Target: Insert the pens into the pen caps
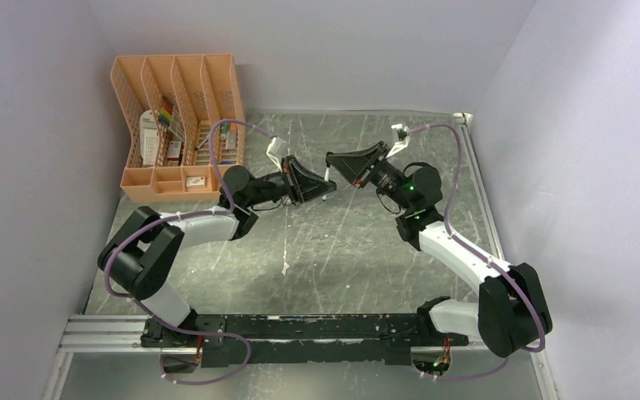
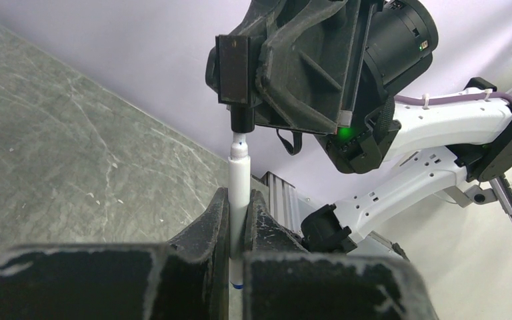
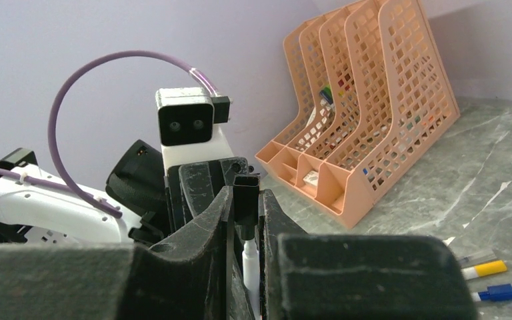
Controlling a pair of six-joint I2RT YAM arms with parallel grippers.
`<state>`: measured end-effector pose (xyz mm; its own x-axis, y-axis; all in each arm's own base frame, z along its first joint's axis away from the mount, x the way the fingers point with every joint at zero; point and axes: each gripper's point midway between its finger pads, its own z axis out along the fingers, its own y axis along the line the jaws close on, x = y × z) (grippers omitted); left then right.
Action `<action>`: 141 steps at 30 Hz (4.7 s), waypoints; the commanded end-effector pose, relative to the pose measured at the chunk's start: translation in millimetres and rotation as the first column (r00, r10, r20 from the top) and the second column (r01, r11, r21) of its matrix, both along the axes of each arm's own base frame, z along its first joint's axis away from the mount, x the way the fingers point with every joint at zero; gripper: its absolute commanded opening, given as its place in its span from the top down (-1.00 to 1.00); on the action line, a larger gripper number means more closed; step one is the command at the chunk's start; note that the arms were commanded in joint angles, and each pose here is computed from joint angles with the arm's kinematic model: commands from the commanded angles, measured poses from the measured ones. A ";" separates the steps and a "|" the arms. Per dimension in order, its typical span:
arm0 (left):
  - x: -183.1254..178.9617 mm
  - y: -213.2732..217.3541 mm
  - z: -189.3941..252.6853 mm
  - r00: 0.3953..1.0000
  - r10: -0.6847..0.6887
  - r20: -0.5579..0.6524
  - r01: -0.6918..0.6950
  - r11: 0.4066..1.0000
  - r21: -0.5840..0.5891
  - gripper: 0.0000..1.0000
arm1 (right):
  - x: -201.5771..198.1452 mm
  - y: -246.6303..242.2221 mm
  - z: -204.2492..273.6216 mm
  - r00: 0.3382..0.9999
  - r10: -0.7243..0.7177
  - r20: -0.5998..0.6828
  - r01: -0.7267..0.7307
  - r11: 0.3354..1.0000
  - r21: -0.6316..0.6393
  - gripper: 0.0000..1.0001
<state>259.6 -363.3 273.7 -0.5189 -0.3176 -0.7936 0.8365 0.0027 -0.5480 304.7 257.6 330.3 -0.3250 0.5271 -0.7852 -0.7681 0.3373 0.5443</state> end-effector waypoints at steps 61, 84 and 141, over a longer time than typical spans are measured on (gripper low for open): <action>7.4 0.4 36.6 0.972 0.020 0.233 -0.026 0.999 0.024 0.86 | -34.1 -15.9 -37.7 0.995 -0.097 -0.027 0.094 0.991 -0.099 0.60; 111.3 32.3 -192.2 0.890 0.338 0.307 -0.416 0.324 0.850 0.84 | -20.9 -67.4 -64.6 0.926 -0.378 0.013 0.362 0.874 -0.324 0.18; 80.5 63.6 26.5 0.701 0.672 0.241 -0.709 0.617 0.343 -0.03 | -8.1 -73.6 -166.7 0.856 -0.460 -0.235 0.274 0.791 -0.547 -0.16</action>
